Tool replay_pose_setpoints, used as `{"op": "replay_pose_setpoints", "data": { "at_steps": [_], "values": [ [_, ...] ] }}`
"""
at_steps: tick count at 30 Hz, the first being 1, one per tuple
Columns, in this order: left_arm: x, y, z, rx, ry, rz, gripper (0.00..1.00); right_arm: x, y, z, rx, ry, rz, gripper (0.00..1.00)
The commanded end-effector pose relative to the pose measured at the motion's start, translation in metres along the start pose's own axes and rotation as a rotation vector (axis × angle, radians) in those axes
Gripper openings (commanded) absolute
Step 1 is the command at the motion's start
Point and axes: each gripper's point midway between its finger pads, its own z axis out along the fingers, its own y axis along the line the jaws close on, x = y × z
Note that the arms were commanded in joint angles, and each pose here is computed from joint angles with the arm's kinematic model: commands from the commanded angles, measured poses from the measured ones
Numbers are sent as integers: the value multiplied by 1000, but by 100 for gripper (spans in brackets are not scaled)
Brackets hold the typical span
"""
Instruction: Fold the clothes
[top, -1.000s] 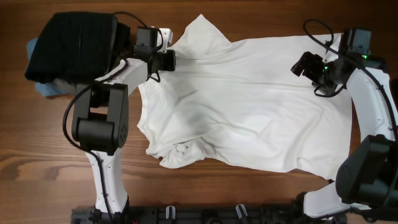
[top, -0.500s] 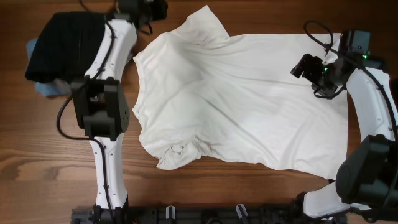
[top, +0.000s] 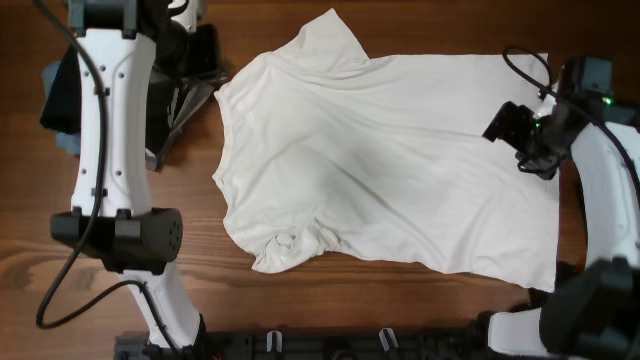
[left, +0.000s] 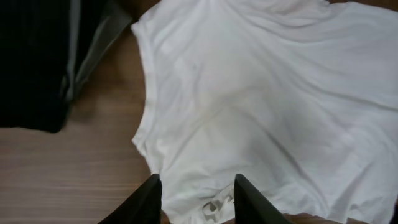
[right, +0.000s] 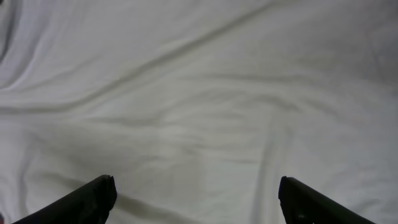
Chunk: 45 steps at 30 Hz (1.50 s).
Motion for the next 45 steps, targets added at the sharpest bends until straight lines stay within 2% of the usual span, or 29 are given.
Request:
{"op": "replay_pose_setpoints", "data": {
  "at_steps": [1,2,4,9,13,14,17,19,21,22,23,24,26,30,32,34,35,36,37,38,40,45],
  "values": [
    [13,18,2,-94,24,-117,43,16,8,-24,-45,-2,-2,92],
    [19,20,10,-103,56,-130,47,23,3,-24,-22,23,22,94],
    [32,29,27,-128,134,-149,47,28,-7,-19,22,40,39,98],
    [71,56,96,-187,316,-200,47,29,-18,9,36,25,35,98],
    [104,74,165,-198,369,-205,64,24,-13,15,0,0,8,98],
    [111,77,182,-184,370,-164,67,22,-12,15,-2,-6,7,98],
    [130,87,213,-170,371,-107,69,18,-11,15,-7,-21,4,98],
    [142,94,227,-171,376,-118,64,18,-11,15,-7,-21,5,98],
    [151,101,237,-171,371,-128,53,18,-11,15,-9,-24,12,98],
    [153,103,243,-169,359,-130,44,16,-10,15,-11,-30,10,98],
    [155,105,247,-167,350,-132,21,15,-10,15,-13,-35,10,98],
    [154,105,248,-167,344,-131,4,14,-10,15,-14,-37,12,98],
    [141,113,249,-195,293,-131,4,14,-9,15,-14,-38,12,98],
    [78,157,235,-281,88,-204,4,7,-7,14,-25,-67,6,98],
    [44,176,221,-253,-15,-265,4,6,-6,14,-27,-73,5,98],
    [20,176,209,-155,-69,-299,4,5,-6,14,-28,-76,4,98],
    [12,172,204,-103,-86,-308,15,4,-6,14,-29,-78,4,98],
    [7,167,201,-60,-91,-311,48,5,-6,14,-29,-77,3,98],
    [8,164,200,-46,-84,-311,70,5,-6,14,-27,-74,4,98],
    [11,164,199,-50,-68,-311,74,6,-7,14,-26,-71,5,98],
    [23,161,193,-54,-11,-284,75,10,-8,15,-20,-55,7,99],
    [54,131,144,1,118,-254,73,17,-11,15,-9,-26,44,99]
  ]
}}
